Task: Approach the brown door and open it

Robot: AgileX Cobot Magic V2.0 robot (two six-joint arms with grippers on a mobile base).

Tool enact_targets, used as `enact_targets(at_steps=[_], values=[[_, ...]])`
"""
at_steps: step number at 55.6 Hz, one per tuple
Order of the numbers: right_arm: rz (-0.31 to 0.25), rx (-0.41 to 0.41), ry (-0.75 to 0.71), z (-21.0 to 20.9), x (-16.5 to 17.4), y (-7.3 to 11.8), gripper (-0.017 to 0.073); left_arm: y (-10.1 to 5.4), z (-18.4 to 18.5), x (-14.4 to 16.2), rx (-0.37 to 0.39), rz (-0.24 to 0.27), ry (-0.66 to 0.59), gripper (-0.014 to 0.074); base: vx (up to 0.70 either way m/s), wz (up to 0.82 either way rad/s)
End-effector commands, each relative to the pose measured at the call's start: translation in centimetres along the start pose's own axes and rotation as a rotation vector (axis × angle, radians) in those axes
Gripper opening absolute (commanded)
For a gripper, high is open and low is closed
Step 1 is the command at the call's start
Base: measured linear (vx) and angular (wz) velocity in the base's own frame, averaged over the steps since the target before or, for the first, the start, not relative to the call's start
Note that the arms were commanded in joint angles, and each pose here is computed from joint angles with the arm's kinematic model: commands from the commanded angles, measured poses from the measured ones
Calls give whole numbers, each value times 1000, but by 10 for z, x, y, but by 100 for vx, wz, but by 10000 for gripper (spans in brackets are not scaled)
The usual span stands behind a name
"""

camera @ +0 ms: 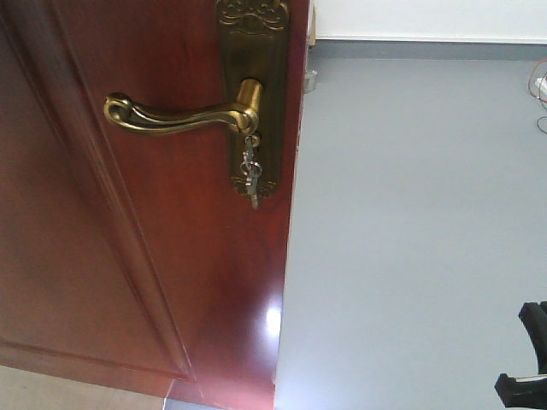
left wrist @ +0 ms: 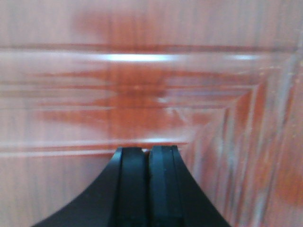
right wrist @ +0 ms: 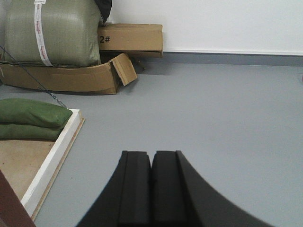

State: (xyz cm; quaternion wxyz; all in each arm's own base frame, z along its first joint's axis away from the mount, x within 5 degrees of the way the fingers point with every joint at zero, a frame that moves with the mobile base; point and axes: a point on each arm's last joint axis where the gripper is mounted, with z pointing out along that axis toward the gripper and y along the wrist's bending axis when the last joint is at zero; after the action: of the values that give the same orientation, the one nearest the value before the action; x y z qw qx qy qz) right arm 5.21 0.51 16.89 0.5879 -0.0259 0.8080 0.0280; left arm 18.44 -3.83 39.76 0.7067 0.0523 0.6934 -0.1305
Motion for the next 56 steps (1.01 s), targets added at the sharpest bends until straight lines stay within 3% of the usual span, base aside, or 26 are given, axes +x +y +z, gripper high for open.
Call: enact_targets(at_steps=[1, 56], values=[[-11, 4, -79, 0, -6, 0, 0, -1, -2, -11, -6, -6, -36, -6, 6, 0], [-11, 4, -79, 0, -6, 0, 0, -1, -2, -11, -6, -6, -36, -6, 4, 0]])
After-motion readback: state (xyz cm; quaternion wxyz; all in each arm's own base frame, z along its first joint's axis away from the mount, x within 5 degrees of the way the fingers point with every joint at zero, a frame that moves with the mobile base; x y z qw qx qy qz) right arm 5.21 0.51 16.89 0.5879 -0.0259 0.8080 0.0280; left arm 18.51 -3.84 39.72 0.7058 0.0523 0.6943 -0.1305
